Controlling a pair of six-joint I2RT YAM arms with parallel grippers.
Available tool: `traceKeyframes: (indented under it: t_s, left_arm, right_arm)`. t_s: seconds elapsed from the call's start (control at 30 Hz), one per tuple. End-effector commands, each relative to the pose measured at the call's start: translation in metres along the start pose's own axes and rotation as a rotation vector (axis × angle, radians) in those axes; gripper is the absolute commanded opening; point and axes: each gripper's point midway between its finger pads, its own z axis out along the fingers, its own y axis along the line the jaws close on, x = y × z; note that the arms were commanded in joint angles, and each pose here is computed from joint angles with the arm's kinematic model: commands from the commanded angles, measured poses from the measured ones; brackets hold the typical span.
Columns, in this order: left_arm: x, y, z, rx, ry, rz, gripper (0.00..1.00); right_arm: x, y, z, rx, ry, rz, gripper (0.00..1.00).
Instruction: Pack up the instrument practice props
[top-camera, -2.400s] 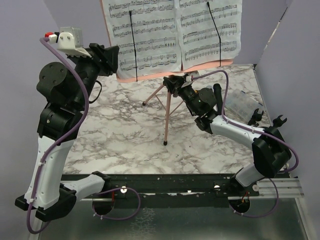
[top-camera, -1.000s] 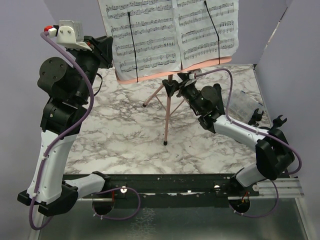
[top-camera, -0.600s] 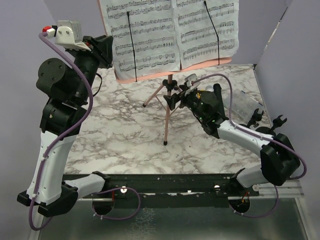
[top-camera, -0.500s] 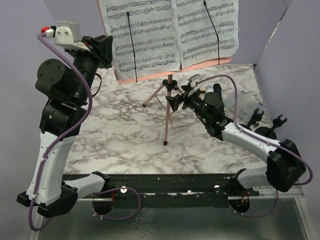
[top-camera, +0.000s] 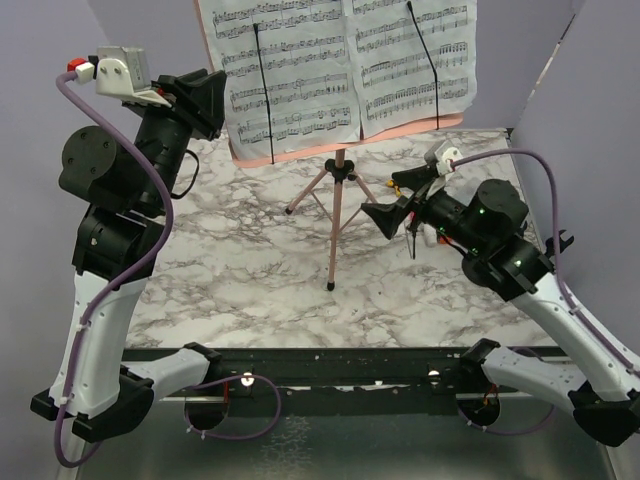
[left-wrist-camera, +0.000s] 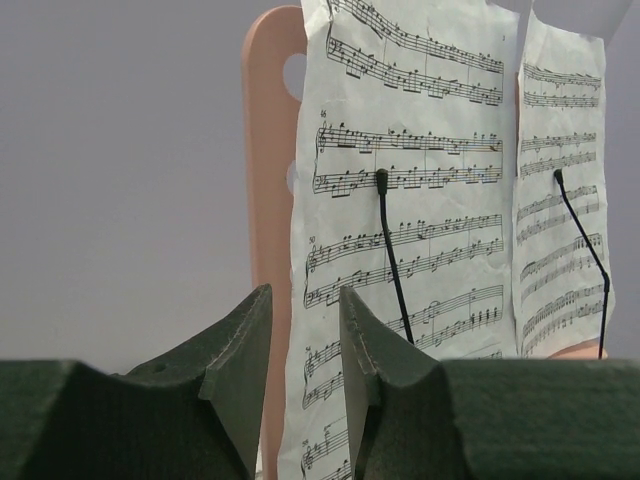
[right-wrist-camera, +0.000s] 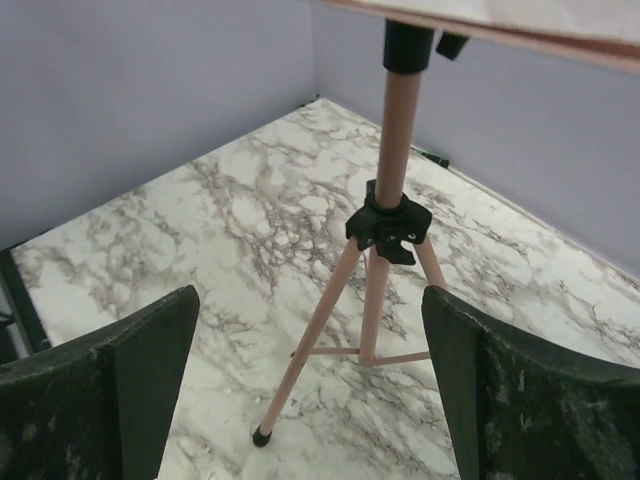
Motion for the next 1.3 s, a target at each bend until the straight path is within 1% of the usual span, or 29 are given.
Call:
traceKeyframes:
  t_s: [0.0, 0.07, 0.13, 0.27, 0.37, 0.47, 0.53, 0.73, 0.83, 1.07, 1.27]
  left_arm:
    - [0.0, -0.011, 0.001, 0.053, -0.003, -0.029, 0.35]
    - [0.0, -0.012, 0.002, 0.055, -0.002, -0.033, 0.35]
    - [0.001, -0.013, 0.003, 0.06, 0.0, -0.037, 0.35]
    - [0.004, -0.015, 0.004, 0.067, 0.003, -0.056, 0.35]
    - [0.007, -0.017, 0.004, 0.076, 0.006, -0.07, 0.34]
    - [0.008, -0.018, 0.005, 0.084, 0.01, -0.08, 0.34]
    - [0.009, -0.02, 0.004, 0.091, 0.012, -0.093, 0.34]
    - [0.017, -0.021, 0.002, 0.097, 0.03, -0.122, 0.33]
    - [0.019, -0.02, 0.001, 0.093, 0.034, -0.129, 0.33]
    - [0.016, -0.018, -0.002, 0.082, 0.026, -0.132, 0.32]
    - [0.019, -0.017, -0.001, 0.075, 0.029, -0.13, 0.32]
  right_arm:
    - [-0.003, 0.03, -0.038, -0.142, 0.179, 0.002, 0.97]
    - [-0.018, 0.037, -0.047, -0.175, 0.183, 0.009, 0.98]
    - [-0.038, 0.047, -0.05, -0.221, 0.156, 0.027, 0.98]
    - [-0.085, 0.068, -0.042, -0.332, 0.077, 0.117, 0.97]
    - [-0.119, 0.082, -0.033, -0.426, -0.004, 0.146, 0.95]
    - [-0.151, 0.082, -0.024, -0.437, -0.083, 0.151, 0.94]
    - [-0.163, 0.082, -0.017, -0.444, -0.108, 0.156, 0.94]
    - [-0.181, 0.082, 0.011, -0.47, -0.142, 0.222, 0.93]
    - [-0.188, 0.08, 0.025, -0.449, -0.177, 0.247, 0.92]
    - [-0.193, 0.093, 0.062, -0.408, -0.207, 0.219, 0.91]
    - [-0.198, 0.096, 0.09, -0.35, -0.255, 0.212, 0.88]
